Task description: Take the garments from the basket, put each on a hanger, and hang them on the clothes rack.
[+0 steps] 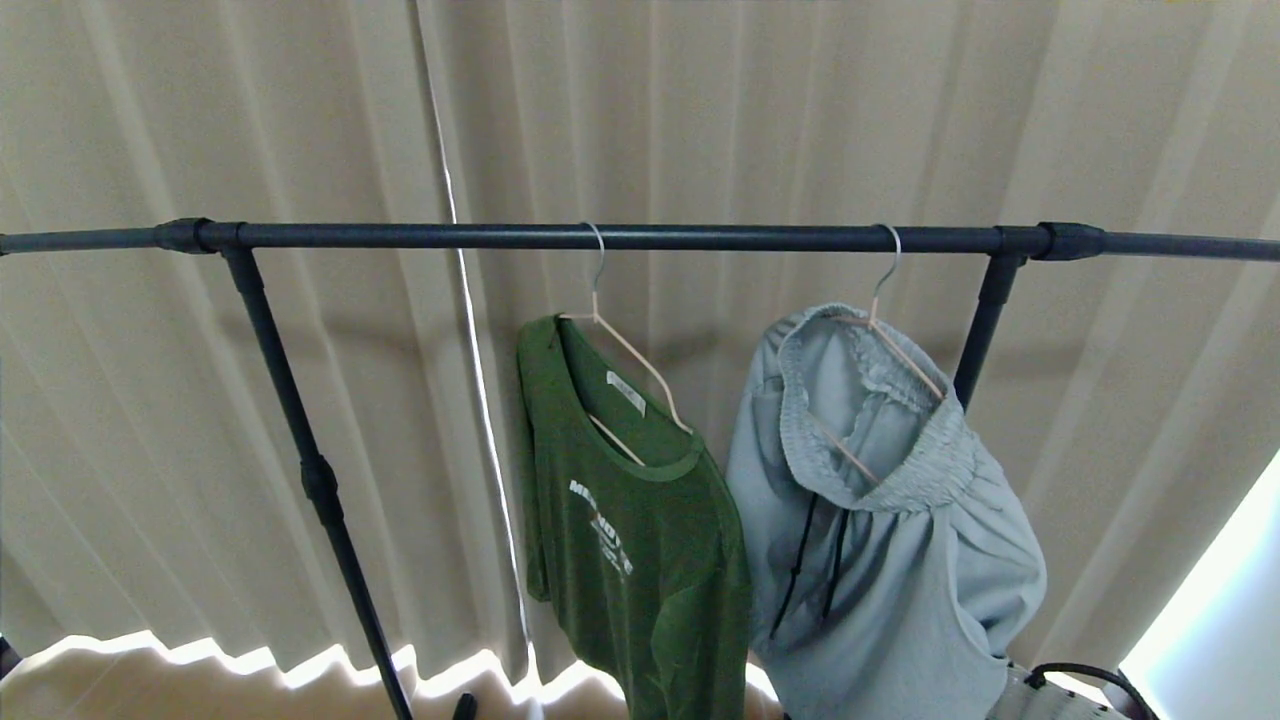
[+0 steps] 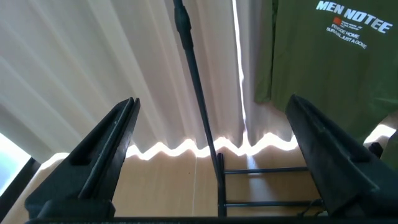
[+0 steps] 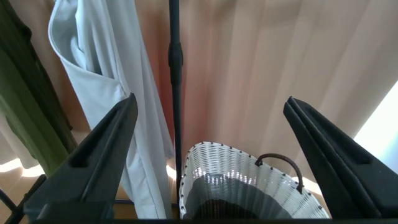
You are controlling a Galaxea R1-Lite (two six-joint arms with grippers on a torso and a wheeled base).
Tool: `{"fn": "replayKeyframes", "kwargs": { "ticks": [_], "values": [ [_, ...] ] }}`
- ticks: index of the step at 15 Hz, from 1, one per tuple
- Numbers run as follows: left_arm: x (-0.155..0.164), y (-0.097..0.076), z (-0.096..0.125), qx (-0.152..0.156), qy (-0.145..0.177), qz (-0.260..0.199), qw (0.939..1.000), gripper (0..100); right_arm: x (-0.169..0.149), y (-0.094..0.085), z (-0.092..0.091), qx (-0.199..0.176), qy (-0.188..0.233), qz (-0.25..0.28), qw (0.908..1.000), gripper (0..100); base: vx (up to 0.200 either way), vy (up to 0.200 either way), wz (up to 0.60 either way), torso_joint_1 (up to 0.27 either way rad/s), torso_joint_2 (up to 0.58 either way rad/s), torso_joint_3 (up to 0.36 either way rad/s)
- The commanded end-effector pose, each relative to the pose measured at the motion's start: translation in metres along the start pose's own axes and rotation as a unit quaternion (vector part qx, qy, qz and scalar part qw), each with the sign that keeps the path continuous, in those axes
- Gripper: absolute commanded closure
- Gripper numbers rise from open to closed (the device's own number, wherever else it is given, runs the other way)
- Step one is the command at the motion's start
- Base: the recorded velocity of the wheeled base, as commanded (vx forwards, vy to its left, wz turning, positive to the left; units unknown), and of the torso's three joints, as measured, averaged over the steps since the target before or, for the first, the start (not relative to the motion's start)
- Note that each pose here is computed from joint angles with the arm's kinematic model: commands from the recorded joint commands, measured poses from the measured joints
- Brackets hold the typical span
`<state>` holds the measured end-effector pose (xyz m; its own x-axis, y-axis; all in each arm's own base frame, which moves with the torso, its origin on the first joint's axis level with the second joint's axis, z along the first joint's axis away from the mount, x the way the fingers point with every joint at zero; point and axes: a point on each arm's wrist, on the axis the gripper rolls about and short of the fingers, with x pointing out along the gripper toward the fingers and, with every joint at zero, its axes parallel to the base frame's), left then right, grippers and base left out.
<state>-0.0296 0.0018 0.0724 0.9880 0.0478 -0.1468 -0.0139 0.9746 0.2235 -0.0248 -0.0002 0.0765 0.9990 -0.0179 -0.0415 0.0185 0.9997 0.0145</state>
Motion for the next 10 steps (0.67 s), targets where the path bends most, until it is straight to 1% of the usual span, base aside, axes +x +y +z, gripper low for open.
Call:
{"fn": "replayKeyframes", "kwargs": {
  "ticks": [1, 10],
  "values": [
    [0.0, 0.0, -0.0001, 0.0, 0.0, 0.0, 1.0, 0, 0.0, 0.0, -0.0001, 0.0, 0.0, 0.0, 1.0, 0, 0.0, 0.0, 0.0, 0.0, 0.0, 0.0],
    [0.0, 0.0, -0.0001, 0.0, 0.0, 0.0, 1.0, 0, 0.0, 0.0, 0.0001, -0.001, -0.001, 0.001, 1.0, 0, 0.0, 0.0, 0.0, 0.0, 0.0, 0.0]
  ]
}}
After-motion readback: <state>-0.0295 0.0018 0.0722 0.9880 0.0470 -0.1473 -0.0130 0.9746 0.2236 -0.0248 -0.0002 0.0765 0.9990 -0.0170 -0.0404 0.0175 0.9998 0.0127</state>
